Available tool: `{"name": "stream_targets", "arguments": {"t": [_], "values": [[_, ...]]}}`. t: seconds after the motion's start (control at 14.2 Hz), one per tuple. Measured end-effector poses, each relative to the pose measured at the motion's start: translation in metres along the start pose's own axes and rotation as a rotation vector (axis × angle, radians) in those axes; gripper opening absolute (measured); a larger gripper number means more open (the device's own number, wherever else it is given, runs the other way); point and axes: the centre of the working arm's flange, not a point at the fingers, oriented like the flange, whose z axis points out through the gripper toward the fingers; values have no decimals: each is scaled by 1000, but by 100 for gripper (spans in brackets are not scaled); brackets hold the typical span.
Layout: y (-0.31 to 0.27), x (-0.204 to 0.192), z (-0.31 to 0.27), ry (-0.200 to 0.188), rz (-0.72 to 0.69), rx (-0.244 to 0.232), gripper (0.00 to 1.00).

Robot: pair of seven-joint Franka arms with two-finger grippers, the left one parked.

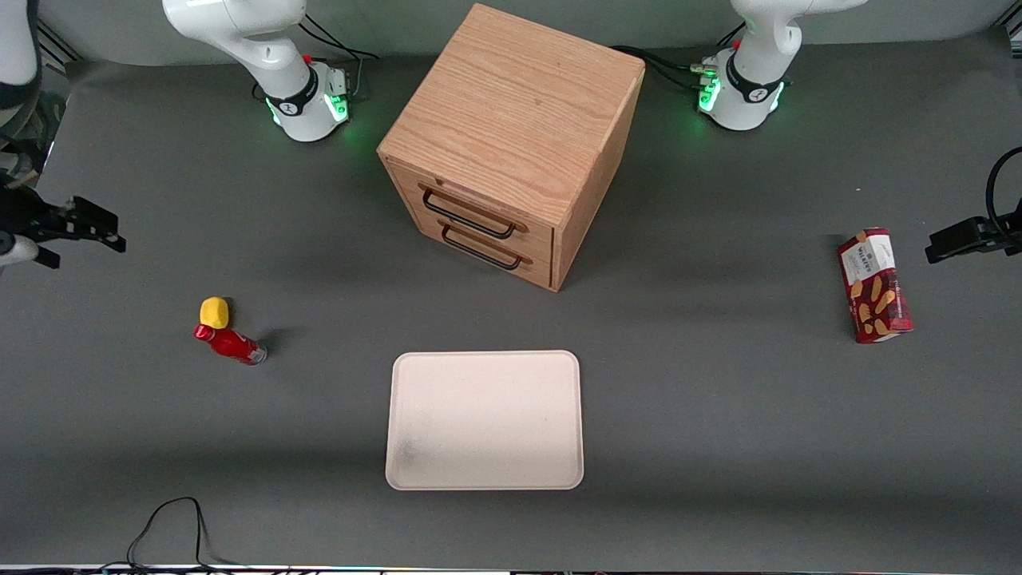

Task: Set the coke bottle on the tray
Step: 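Move the open right gripper down over the red Coca-Cola bottle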

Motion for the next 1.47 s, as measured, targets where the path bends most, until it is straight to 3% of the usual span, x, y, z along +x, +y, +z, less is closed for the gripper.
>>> {"name": "stream_targets", "arguments": {"t": [0.35, 0.84, 1.05, 1.47], "values": [[1, 21, 65, -14, -6, -16, 100], [-8, 32, 164, 4, -9, -20, 100], [-11, 35, 189, 16, -13, -30, 100], [-13, 37, 220, 20, 17, -5, 100]]}}
